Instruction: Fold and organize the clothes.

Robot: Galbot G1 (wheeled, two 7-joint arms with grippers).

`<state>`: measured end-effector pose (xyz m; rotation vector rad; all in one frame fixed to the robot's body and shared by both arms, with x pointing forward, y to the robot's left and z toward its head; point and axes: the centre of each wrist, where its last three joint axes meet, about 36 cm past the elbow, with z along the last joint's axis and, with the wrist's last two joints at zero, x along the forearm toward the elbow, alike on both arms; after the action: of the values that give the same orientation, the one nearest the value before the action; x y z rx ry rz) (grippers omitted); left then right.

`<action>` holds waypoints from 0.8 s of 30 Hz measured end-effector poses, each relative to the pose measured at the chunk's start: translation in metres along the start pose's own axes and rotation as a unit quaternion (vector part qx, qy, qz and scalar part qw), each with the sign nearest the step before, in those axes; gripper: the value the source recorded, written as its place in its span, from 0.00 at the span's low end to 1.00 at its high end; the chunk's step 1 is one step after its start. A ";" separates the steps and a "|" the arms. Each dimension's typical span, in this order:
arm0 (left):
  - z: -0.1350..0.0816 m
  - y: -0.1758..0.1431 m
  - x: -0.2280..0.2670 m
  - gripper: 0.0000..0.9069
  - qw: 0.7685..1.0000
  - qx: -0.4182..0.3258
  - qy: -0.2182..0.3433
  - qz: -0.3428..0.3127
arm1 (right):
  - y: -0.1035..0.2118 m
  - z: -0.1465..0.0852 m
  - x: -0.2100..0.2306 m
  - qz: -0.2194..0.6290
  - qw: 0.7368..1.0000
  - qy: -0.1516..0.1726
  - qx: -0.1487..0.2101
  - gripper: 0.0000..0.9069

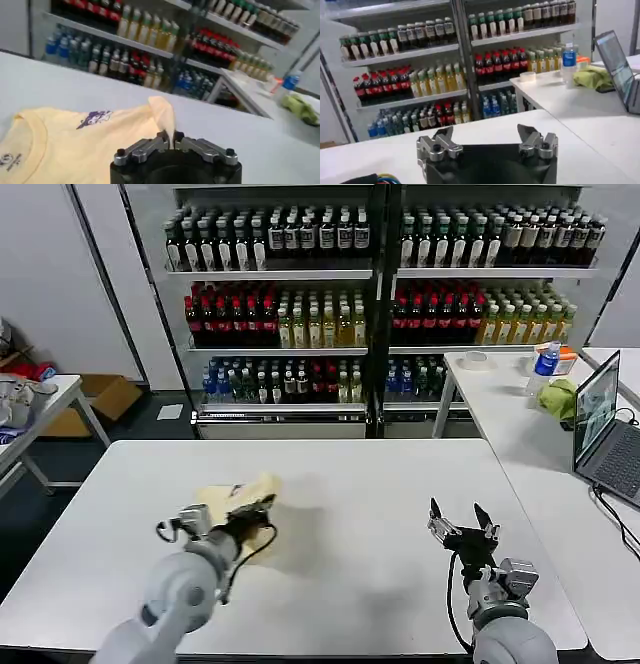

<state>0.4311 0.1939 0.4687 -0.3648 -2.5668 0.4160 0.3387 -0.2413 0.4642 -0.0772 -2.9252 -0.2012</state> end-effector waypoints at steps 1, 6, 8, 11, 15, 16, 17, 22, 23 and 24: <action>0.003 -0.007 -0.005 0.01 1.000 0.001 0.003 0.006 | 0.000 0.000 0.000 0.000 1.000 0.000 0.000 1.00; 0.012 -0.038 -0.029 0.02 0.999 0.010 0.018 0.030 | 0.001 0.002 -0.004 0.000 1.000 0.002 0.001 1.00; 0.013 -0.050 -0.037 0.02 0.999 0.013 0.022 0.040 | 0.000 0.002 -0.006 0.000 1.000 0.001 0.002 1.00; 0.018 -0.064 -0.049 1.00 0.998 0.015 0.028 0.051 | 0.000 0.002 -0.008 0.000 1.000 0.001 0.004 1.00; 0.023 -0.074 -0.060 1.00 0.998 0.018 0.029 0.057 | -0.002 0.001 -0.011 -0.002 1.000 0.000 0.012 1.00; 0.024 -0.076 -0.061 1.00 0.998 0.019 0.026 0.059 | -0.002 0.002 -0.011 -0.004 1.000 0.001 0.016 1.00; 0.024 -0.077 -0.062 1.00 0.998 0.021 0.023 0.061 | -0.002 0.003 -0.011 -0.006 1.000 0.002 0.020 1.00; 0.024 -0.079 -0.059 1.00 0.996 0.037 0.001 0.077 | 0.000 0.002 -0.013 -0.019 0.999 0.003 0.030 1.00; 0.023 -0.078 -0.057 1.00 0.996 0.041 -0.005 0.080 | 0.000 0.002 -0.013 -0.020 0.999 0.004 0.031 1.00; 0.022 -0.077 -0.055 1.00 0.996 0.045 -0.011 0.082 | 0.001 0.002 -0.014 -0.022 0.999 0.005 0.032 1.00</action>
<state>0.4518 0.1002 0.4539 -0.5421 -2.5378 0.5957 0.3523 -0.2410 0.4590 -0.0010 -2.9232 -0.1153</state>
